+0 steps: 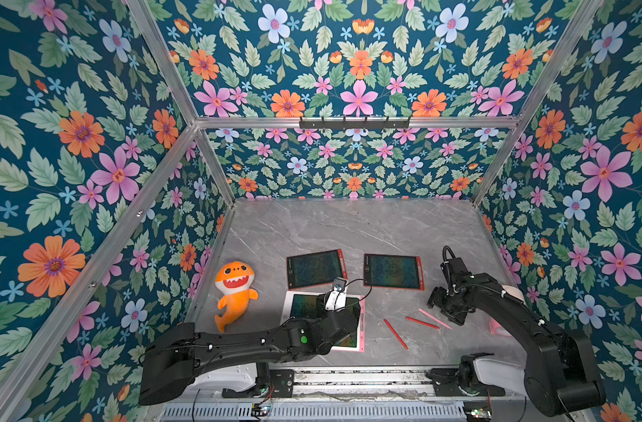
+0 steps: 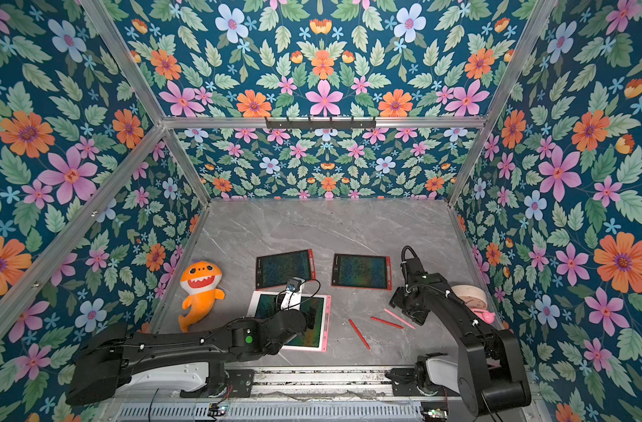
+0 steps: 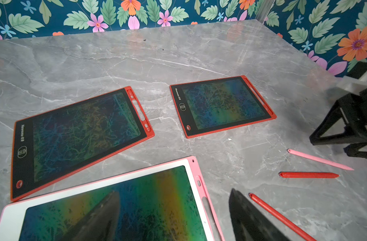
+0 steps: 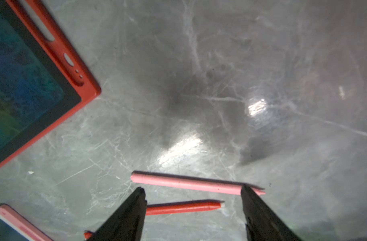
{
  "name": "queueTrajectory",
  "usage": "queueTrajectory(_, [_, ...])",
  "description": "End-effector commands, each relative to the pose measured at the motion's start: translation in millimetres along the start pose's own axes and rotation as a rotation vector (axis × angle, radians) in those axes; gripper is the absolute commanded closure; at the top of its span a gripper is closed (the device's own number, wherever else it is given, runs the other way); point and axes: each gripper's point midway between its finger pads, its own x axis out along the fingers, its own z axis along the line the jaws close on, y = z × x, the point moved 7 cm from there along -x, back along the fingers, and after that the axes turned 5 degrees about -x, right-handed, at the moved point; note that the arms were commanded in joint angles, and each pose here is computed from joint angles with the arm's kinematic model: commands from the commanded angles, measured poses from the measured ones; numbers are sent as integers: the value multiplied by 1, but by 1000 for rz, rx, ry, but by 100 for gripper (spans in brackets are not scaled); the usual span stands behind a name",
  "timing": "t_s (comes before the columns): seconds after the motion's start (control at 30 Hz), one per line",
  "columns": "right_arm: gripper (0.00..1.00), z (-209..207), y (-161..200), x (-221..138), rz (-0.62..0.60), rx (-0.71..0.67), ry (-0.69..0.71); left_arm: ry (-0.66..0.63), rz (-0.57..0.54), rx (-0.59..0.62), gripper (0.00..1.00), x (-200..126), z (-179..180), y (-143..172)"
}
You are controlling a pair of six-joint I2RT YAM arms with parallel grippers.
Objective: Place the stylus back onto the writing tablet
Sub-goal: Adjust the stylus at the center of the board, then pick up the stylus from the center of the board.
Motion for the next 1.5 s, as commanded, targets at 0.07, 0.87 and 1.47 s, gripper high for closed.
queueTrajectory(0.07, [32,-2,3,7,62,-10,35,81,-56,-1,16,-6,-3,-5])
queueTrajectory(0.87, [36,7,44,21,214,9,-87,124,-97,-47,17,-14,8,-2])
queueTrajectory(1.47, [58,7,28,29,192,-64,67,48,-78,-62,16,-11,11,-1])
